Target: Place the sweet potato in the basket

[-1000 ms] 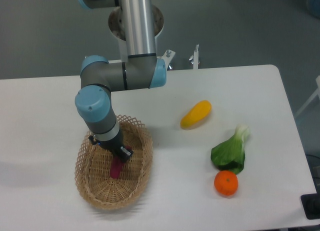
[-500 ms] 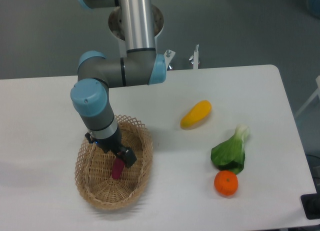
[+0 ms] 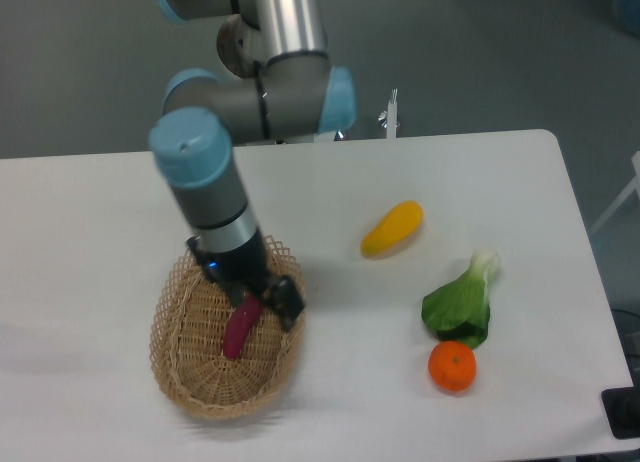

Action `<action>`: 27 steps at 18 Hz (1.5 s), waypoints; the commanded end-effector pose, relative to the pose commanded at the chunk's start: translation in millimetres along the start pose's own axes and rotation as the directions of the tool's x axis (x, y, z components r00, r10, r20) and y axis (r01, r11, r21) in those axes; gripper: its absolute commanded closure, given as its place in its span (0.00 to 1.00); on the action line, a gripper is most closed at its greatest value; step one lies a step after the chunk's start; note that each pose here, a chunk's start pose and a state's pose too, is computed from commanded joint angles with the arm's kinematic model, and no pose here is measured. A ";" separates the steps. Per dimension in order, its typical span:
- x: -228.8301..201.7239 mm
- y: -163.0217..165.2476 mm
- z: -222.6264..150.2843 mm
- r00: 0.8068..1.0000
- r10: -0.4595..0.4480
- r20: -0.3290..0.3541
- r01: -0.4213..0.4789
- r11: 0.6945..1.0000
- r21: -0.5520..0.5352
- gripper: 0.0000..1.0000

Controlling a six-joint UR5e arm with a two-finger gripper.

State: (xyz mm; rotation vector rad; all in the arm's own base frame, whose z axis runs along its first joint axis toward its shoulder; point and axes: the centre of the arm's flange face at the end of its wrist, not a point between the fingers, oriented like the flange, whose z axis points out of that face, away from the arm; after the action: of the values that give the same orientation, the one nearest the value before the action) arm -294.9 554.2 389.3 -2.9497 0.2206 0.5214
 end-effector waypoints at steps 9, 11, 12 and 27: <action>-79.5 123.3 -32.0 0.963 0.222 -0.154 -0.242 0.962 -0.126 0.00; -93.9 144.2 -41.5 0.953 0.252 -0.166 -0.274 0.954 -0.125 0.00; -100.0 155.5 -49.4 0.951 0.259 -0.167 -0.281 0.952 -0.123 0.00; -129.0 211.9 -72.3 0.918 0.336 -0.211 -0.343 0.939 0.004 0.00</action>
State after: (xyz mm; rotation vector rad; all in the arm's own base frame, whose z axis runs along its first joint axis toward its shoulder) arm -426.5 350.5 478.4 -3.0087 0.7653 0.2495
